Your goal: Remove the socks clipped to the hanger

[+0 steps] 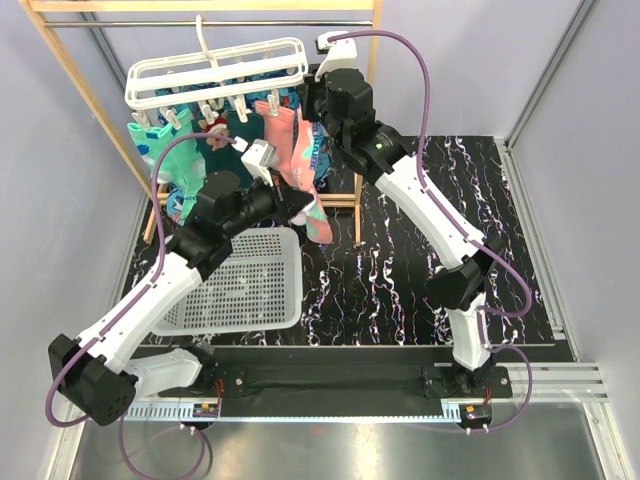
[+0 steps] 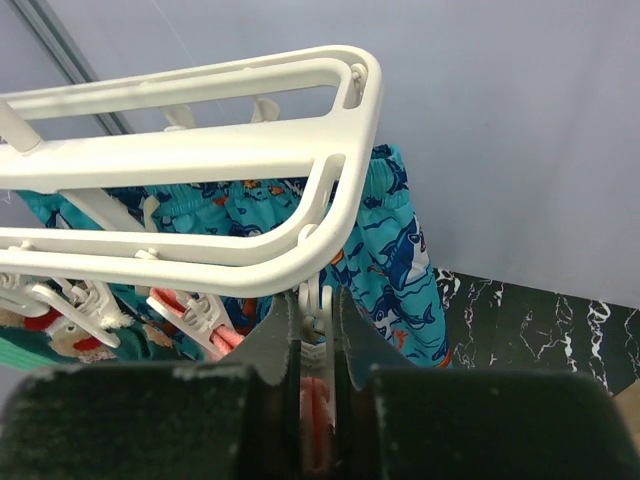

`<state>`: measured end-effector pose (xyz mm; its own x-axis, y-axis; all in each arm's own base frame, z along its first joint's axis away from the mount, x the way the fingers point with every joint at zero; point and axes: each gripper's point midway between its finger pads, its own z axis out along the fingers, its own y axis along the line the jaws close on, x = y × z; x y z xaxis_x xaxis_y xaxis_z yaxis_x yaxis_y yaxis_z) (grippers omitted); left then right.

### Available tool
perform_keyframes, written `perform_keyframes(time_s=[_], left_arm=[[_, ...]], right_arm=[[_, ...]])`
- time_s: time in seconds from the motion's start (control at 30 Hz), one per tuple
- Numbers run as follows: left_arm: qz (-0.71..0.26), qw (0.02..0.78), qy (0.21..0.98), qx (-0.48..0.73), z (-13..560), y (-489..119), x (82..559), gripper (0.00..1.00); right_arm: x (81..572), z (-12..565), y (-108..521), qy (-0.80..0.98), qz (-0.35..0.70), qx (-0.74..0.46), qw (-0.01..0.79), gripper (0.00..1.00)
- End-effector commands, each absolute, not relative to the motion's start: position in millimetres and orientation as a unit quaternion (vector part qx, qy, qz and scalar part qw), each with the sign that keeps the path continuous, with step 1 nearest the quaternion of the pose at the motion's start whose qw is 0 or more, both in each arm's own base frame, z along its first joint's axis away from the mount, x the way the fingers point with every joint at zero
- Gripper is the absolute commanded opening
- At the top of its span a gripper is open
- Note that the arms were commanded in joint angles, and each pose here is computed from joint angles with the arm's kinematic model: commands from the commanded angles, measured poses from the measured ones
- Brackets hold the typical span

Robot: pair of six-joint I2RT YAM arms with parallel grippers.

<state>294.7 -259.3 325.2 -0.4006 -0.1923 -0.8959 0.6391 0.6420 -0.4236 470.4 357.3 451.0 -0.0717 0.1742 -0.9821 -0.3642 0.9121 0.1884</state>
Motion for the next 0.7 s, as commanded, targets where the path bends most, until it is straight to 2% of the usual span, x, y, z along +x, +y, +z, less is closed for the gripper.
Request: perform_keyframes(time_s=[0.0, 0.5, 0.67], left_arm=[[-0.404, 0.547, 0.719, 0.145, 343, -261, 298, 0.0], [-0.351, 0.508, 0.782, 0.085, 308, -232, 288, 0.0], [-0.3, 0.508, 0.807, 0.037, 304, -200, 280, 0.0]], right_arm=[[461, 497, 346, 0.664, 0.214, -0.034, 0.715, 0.0], [456, 491, 346, 0.671, 0.213, -0.049, 0.708, 0.0], [451, 490, 346, 0.673, 0.223, -0.05, 0.703, 0.0]])
